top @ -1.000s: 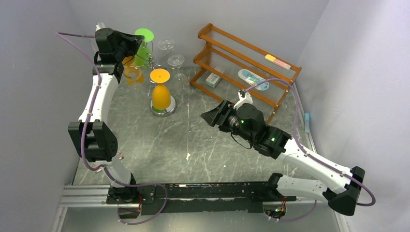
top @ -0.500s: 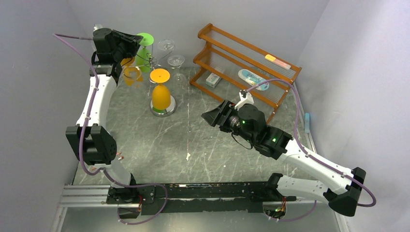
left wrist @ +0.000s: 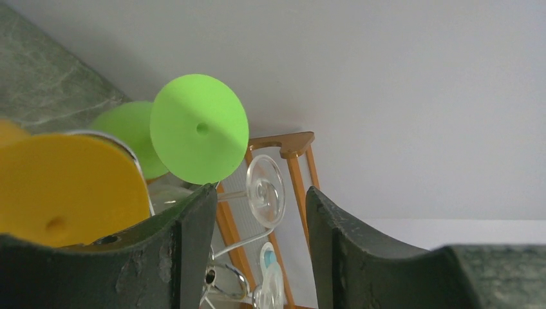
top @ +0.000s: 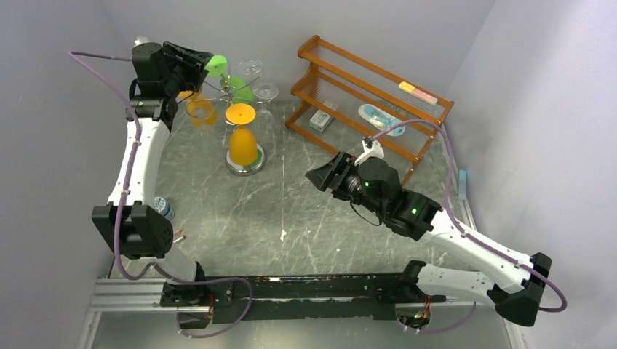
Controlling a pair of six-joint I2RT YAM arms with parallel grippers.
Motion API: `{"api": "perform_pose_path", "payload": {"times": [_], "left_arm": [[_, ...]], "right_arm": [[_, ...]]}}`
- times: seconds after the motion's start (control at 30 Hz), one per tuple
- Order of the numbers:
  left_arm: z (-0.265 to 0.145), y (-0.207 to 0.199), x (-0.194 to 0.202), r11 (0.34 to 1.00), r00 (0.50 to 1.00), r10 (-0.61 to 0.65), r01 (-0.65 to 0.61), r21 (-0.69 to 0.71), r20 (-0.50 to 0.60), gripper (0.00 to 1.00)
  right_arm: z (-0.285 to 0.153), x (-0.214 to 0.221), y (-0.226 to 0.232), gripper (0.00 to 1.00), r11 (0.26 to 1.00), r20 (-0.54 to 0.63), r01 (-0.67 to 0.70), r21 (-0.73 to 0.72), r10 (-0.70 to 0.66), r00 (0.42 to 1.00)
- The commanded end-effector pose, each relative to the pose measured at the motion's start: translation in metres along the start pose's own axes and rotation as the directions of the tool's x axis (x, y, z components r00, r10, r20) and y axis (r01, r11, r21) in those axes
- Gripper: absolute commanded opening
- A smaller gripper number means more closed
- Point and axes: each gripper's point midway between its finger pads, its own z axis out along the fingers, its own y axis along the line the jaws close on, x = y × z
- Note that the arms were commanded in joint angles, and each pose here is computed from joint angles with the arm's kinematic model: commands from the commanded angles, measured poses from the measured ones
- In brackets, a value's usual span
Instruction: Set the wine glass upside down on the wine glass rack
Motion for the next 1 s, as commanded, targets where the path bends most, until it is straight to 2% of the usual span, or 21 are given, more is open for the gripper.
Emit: {"api": "perform_pose_path", "payload": {"times": [0.0, 0.23, 0.37, 0.47, 0.6, 0.77, 0.87, 0.97], "left_arm": [[-0.02, 0.003, -0.004, 0.999, 0.999, 0.039, -0.038, -0.036, 0.024, 0.57], [-0.052, -0.006, -0.015, 0.992, 0.989, 0.124, -0.122, -0.033, 0.081, 0.57], [-0.089, -0.021, -0.026, 0.954, 0.946, 0.299, -0.297, -0.03, 0.124, 0.61], [-0.121, -0.027, -0.026, 0.886, 0.878, 0.463, -0.464, -0.023, 0.119, 0.64], [-0.168, -0.004, -0.02, 0.741, 0.738, 0.671, -0.666, -0.08, 0.066, 0.73], [-0.239, 0.038, -0.025, 0.574, 0.58, 0.813, -0.787, -0.225, 0.045, 0.85], [-0.275, 0.056, -0.024, 0.533, 0.539, 0.84, -0.8, -0.276, 0.062, 0.91], [-0.301, 0.061, -0.011, 0.535, 0.527, 0.844, -0.813, -0.232, 0.099, 0.92]], "right_arm": [[-0.004, -0.01, -0.005, 0.69, 0.999, 0.038, -0.006, 0.031, 0.004, 0.999], [-0.009, -0.024, -0.011, 0.7, 0.996, 0.081, 0.043, 0.082, -0.05, 0.995], [-0.018, -0.044, -0.026, 0.75, 0.972, 0.143, 0.156, 0.174, -0.182, 0.973], [-0.025, -0.06, -0.041, 0.83, 0.932, 0.168, 0.233, 0.279, -0.286, 0.943], [-0.033, -0.078, -0.054, 0.94, 0.862, 0.164, 0.31, 0.401, -0.401, 0.901], [-0.046, -0.095, -0.06, 1.0, 0.8, 0.17, 0.376, 0.467, -0.499, 0.85], [-0.056, -0.105, -0.062, 1.0, 0.781, 0.189, 0.388, 0.49, -0.53, 0.827], [-0.066, -0.114, -0.062, 1.0, 0.771, 0.21, 0.384, 0.508, -0.544, 0.812]]}}
